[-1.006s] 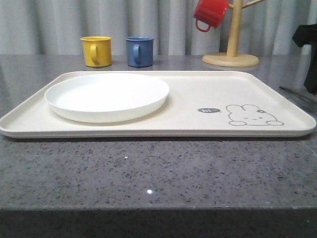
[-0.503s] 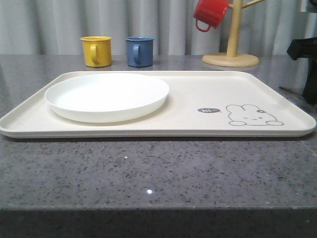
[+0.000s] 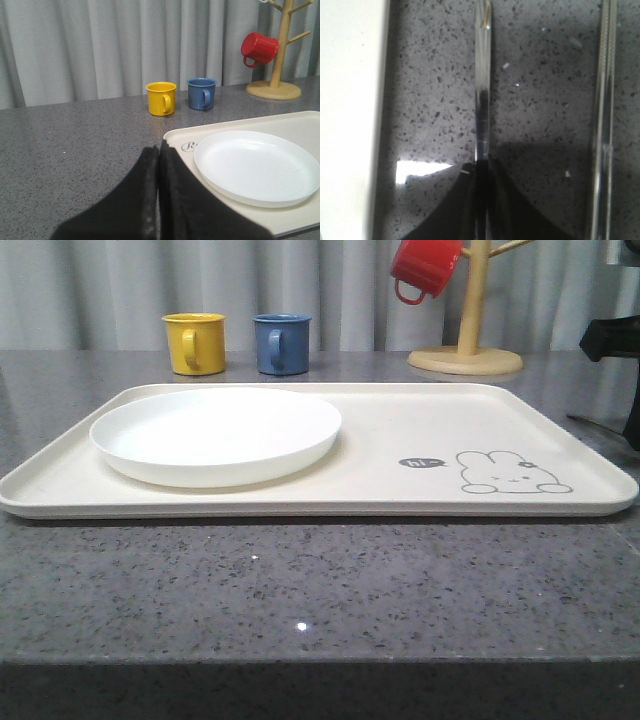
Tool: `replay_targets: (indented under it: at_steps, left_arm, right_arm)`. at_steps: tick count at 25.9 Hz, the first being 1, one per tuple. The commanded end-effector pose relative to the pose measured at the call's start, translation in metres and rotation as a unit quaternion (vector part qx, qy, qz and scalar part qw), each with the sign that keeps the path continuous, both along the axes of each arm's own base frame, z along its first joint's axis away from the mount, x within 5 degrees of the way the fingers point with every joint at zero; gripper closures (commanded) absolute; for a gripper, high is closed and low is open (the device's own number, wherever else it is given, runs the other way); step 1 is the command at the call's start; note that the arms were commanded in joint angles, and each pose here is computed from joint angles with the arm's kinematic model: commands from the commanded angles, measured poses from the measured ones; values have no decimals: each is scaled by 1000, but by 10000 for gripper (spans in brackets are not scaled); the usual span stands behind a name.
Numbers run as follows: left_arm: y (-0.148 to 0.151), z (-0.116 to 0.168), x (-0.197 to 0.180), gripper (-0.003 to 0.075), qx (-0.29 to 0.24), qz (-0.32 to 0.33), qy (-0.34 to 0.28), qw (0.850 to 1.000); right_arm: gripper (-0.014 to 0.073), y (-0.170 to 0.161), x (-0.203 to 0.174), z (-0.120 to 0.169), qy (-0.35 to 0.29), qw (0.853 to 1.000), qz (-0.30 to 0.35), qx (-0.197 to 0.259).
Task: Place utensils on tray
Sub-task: 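Reach the right gripper down and grasp the steel fork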
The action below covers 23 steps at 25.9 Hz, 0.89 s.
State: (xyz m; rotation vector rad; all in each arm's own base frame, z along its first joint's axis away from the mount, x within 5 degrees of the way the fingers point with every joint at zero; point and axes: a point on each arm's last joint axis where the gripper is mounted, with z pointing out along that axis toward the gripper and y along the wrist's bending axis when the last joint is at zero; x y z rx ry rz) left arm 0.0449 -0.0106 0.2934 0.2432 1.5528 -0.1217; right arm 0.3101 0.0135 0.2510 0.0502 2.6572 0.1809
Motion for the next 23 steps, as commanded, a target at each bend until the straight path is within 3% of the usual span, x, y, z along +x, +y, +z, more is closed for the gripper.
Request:
replay_targets:
  at_steps: [1,10,23]
  left_arm:
    - [0,15,-1,738,-19,0,-44,999]
    - [0,15,-1,738,-19,0,-44,999]
    - [0,15,-1,738,-19,0,-44,999]
  right_arm:
    - [659,1,2,20,-41,999,2,0]
    - [661,1,-1,28,-37,999,6,1]
    - [652,7,-17,89,-38,999,1,21]
